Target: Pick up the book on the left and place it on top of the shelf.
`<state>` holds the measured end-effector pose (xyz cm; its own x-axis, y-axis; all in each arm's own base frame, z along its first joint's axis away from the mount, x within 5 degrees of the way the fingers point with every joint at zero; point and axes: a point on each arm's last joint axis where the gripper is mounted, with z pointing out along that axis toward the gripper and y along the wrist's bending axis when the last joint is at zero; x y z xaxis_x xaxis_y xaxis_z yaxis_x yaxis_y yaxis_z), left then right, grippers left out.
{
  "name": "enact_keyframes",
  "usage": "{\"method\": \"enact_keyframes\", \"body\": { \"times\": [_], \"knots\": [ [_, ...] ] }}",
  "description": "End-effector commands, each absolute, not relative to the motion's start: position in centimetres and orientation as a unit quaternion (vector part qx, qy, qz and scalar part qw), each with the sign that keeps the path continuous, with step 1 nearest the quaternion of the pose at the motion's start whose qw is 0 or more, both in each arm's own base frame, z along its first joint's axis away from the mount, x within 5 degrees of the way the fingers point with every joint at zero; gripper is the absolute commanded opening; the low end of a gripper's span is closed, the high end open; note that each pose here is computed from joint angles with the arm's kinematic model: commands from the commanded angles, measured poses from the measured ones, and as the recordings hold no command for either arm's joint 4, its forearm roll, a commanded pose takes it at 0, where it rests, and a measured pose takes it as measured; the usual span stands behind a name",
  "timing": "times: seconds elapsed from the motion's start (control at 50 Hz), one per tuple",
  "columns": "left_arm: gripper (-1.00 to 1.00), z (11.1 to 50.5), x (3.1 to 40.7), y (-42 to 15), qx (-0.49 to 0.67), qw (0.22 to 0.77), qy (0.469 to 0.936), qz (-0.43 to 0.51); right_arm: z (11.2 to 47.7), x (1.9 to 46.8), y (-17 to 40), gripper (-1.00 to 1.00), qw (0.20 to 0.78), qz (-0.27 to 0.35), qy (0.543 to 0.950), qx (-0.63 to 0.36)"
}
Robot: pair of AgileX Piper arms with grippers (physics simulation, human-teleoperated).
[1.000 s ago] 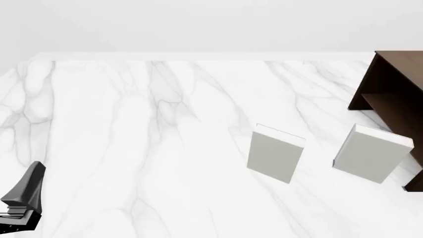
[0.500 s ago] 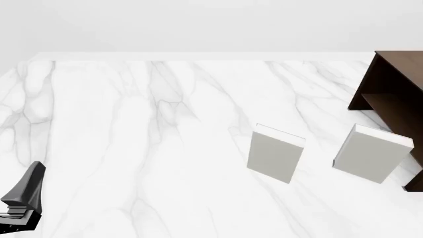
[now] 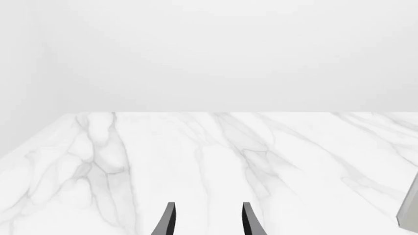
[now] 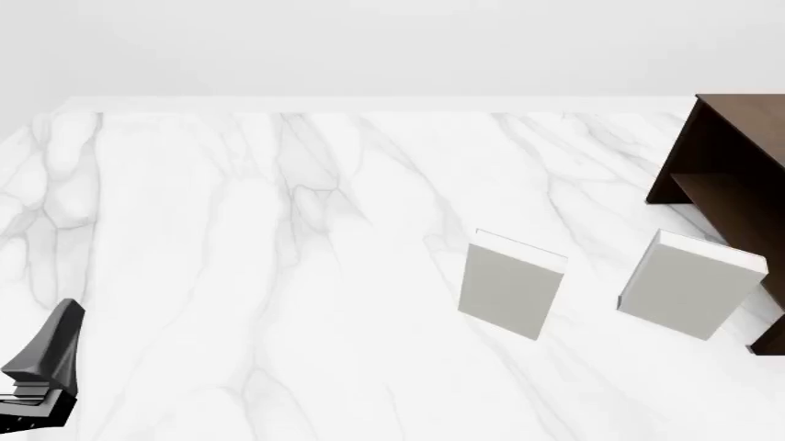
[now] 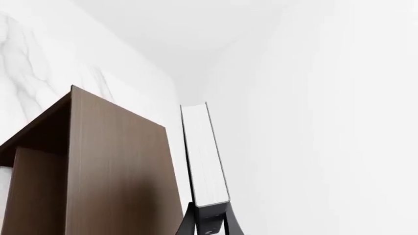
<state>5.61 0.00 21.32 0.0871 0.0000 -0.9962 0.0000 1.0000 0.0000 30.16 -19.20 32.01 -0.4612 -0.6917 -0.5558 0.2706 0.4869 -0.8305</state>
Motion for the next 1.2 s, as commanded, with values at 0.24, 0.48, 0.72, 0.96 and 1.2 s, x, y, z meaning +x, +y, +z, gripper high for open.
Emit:
{"method": "enact_keyframes", "body": {
  "times": [0.24,0.48,0.72,0.96,1.2],
  "knots": [
    [1.0,21.3,5.6,0.0,0.0,0.737,0.676,0.0,31.3,31.4,-20.0,-1.0,0.502,-0.484,0.703,-0.142],
    [1.0,21.3,5.6,0.0,0.0,0.737,0.676,0.0,30.4,32.2,-20.1,-1.0,0.5,-0.48,0.706,-0.149],
    [1.0,21.3,5.6,0.0,0.0,0.737,0.676,0.0,30.1,32.4,-20.4,-1.0,0.499,-0.475,0.71,-0.143],
    [1.0,21.3,5.6,0.0,0.0,0.737,0.676,0.0,29.1,32.5,-20.6,-1.0,0.491,-0.468,0.72,-0.144],
    [1.0,21.3,5.6,0.0,0.0,0.737,0.676,0.0,29.2,31.8,-20.3,1.0,0.491,-0.464,0.724,-0.14]
  ]
}}
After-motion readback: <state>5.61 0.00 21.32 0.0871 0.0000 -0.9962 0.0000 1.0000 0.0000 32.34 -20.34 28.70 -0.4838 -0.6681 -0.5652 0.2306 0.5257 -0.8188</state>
